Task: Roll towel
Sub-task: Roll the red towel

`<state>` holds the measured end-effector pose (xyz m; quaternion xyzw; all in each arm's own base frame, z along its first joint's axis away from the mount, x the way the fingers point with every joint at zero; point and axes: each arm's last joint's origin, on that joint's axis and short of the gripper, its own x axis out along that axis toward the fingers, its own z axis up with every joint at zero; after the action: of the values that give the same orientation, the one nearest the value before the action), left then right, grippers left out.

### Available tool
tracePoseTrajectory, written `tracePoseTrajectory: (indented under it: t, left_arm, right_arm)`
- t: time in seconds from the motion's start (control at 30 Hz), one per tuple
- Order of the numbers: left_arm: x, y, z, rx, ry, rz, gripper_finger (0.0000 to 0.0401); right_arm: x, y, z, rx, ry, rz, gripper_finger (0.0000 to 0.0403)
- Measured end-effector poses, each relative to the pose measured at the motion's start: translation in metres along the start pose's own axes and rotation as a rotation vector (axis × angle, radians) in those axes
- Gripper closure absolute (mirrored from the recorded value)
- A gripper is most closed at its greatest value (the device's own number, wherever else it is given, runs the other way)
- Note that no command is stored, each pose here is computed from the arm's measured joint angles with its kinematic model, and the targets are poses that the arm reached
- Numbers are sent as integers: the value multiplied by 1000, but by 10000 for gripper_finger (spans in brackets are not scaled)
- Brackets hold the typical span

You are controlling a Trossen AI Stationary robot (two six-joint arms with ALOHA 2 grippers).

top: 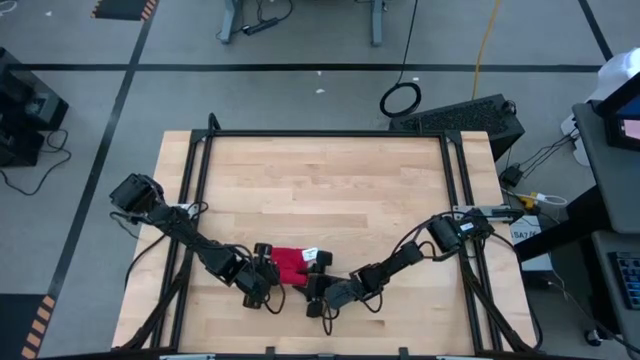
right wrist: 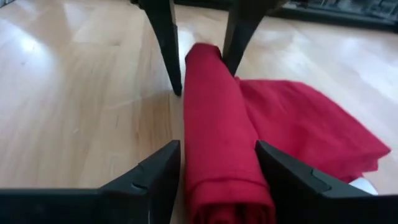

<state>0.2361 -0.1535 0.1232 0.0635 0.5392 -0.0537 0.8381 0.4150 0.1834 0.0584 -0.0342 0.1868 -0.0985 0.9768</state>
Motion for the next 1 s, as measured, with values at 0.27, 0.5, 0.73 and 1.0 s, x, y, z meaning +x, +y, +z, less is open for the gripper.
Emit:
tracePoseTrajectory:
  t: [0.27,0.5,0.73,1.0]
  left_arm:
    - [-16,2,0,-49,-48,42,207]
    - [-43,-6,0,-19,-155,73,156]
    - [-46,-25,-6,21,-221,106,145]
    - [-36,-50,-14,107,-305,177,144]
  right_arm:
    - [4,-5,-2,76,47,83,206]
    - [5,-6,-1,157,54,91,206]
    - [7,-7,-1,249,69,126,206]
    - [11,-12,-1,340,103,179,207]
